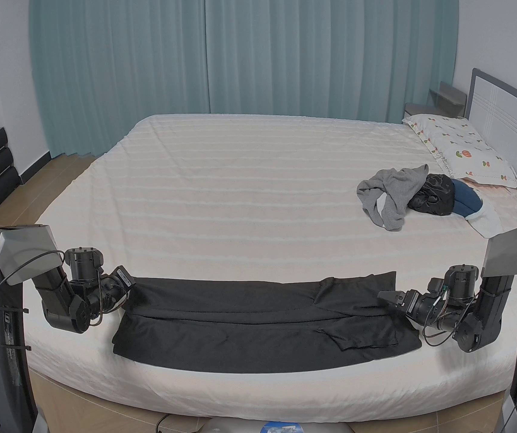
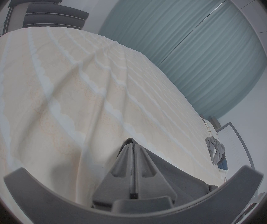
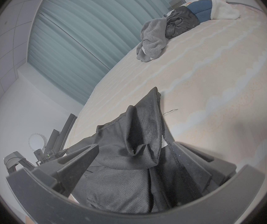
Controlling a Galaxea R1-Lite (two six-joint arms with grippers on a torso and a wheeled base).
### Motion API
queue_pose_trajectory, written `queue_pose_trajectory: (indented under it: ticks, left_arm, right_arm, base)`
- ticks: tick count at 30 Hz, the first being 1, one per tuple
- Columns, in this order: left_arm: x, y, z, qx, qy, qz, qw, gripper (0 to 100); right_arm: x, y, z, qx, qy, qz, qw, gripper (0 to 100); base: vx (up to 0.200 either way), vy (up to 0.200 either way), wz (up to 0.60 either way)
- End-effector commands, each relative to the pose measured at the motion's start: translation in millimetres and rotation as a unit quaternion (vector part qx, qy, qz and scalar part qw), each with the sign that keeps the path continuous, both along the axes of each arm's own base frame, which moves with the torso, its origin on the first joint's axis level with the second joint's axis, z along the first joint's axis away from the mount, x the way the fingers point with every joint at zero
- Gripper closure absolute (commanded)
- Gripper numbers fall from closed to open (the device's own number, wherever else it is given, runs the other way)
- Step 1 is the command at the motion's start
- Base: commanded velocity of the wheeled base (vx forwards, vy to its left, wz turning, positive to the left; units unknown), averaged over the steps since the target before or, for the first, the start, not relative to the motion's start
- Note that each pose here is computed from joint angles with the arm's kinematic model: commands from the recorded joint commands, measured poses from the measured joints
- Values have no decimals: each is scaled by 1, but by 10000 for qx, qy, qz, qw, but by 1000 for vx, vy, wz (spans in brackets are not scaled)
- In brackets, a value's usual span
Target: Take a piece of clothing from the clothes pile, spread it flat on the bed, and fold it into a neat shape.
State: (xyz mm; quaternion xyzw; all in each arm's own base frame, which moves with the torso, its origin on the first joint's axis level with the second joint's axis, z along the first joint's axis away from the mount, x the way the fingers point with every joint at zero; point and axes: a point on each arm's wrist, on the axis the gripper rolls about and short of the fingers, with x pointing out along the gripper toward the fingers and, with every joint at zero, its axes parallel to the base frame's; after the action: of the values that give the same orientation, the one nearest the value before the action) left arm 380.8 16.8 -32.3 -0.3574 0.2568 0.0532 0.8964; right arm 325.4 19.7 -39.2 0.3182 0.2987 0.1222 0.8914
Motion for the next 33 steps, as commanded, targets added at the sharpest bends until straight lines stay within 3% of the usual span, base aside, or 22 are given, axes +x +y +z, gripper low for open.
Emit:
queue_pose_trajectory:
  ticks: [1,32,33]
  left_arm:
    - [1,3,1,7,-33,54,10000,100]
    - [4,6,1,19,-72,86,9999,100]
    - [4,6,1,15,-73,71,9999,0]
  right_arm:
    - [0,0,-1,1,15,0,10000,0]
    - [-2,3,1,3,-16,54,10000,0]
    - [-2,3,1,3,-16,54,10000,0]
  base:
    - [0,0,0]
    - [0,0,0]
    - [0,0,0]
